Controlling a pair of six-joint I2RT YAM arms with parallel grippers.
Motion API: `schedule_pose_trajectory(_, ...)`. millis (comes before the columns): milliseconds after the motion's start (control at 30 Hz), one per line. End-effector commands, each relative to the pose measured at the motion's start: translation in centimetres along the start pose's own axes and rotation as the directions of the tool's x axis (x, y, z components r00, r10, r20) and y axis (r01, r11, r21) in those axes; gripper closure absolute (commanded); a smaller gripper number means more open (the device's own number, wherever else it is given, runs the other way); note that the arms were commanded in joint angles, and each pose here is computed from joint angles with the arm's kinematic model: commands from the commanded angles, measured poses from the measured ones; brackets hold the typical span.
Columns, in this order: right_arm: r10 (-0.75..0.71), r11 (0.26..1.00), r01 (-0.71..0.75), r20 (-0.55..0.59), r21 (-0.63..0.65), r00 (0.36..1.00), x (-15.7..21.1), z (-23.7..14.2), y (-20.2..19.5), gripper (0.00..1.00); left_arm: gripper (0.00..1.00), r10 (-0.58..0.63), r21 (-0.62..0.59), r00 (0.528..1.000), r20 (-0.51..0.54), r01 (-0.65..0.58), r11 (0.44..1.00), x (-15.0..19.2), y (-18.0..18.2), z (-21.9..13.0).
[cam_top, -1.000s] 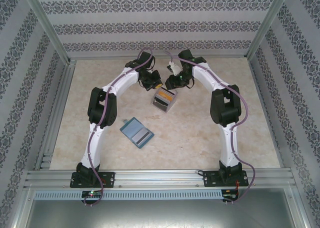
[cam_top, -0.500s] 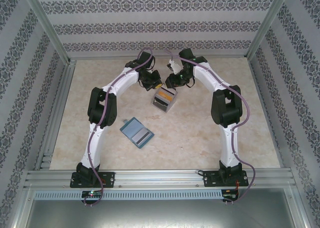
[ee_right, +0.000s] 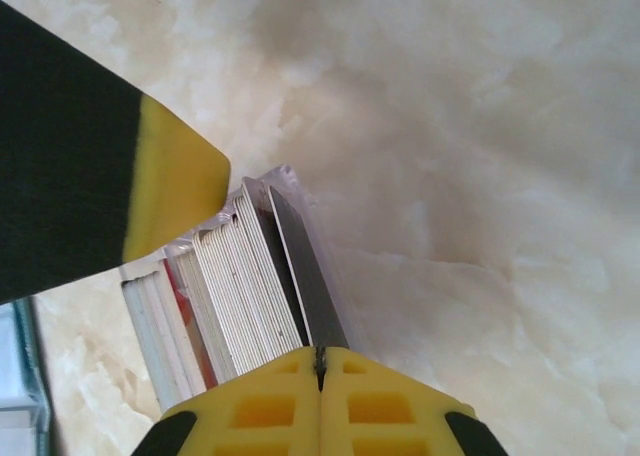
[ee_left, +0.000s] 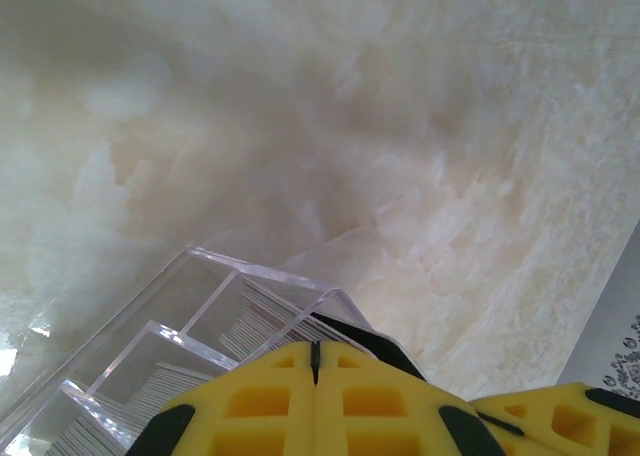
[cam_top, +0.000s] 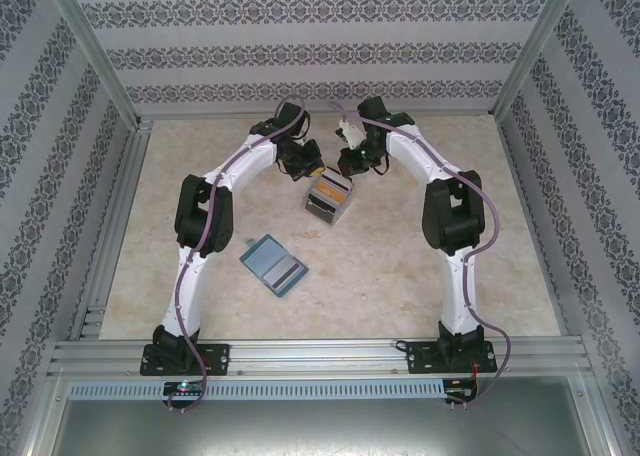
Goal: Put the credit cards into the card holder
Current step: Pick up the credit card from the storage box.
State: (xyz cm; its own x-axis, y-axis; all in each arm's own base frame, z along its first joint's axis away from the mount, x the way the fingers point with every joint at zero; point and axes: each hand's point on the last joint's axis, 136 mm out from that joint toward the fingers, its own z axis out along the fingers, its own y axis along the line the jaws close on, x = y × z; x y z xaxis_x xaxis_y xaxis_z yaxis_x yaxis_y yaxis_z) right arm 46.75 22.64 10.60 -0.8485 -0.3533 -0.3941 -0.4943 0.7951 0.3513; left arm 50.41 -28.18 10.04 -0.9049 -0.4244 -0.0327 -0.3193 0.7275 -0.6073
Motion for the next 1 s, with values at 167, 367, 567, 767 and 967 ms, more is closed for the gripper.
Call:
schedule_pose_trajectory(167, -0.080, 0.990, 0.076, 0.028, 0.120, 0.996, -0.4, -1.8, 0.4, 1.00, 0.99, 0.028, 0.042, 1.000, 0.011, -0.029, 0.999, 0.6, -2.1, -2.4)
schedule_pose_trajectory(367, -0.102, 0.986, 0.086, 0.108, 0.143, 0.989, -1.5, -3.9, 0.8, 1.00, 0.91, 0.045, 0.057, 0.999, 0.017, -0.046, 0.997, 0.6, -2.8, -3.1)
schedule_pose_trajectory(567, -0.090, 0.991, 0.073, 0.150, 0.111, 0.985, -1.8, -4.9, 1.2, 1.00, 0.70, 0.095, 0.126, 0.995, 0.010, -0.096, 0.987, 0.7, -3.8, -3.4)
schedule_pose_trajectory(767, -0.060, 0.997, 0.049, 0.195, 0.061, 0.979, -2.2, -5.8, 1.4, 1.00, 0.63, 0.110, 0.278, 0.991, 0.070, -0.126, 0.952, 0.2, -5.2, -5.0)
schedule_pose_trajectory(967, -0.029, 1.000, 0.026, 0.242, 0.013, 0.970, -2.8, -6.6, 1.7, 1.00, 0.58, 0.098, 0.382, 0.989, 0.111, -0.134, 0.914, -0.2, -5.5, -6.5)
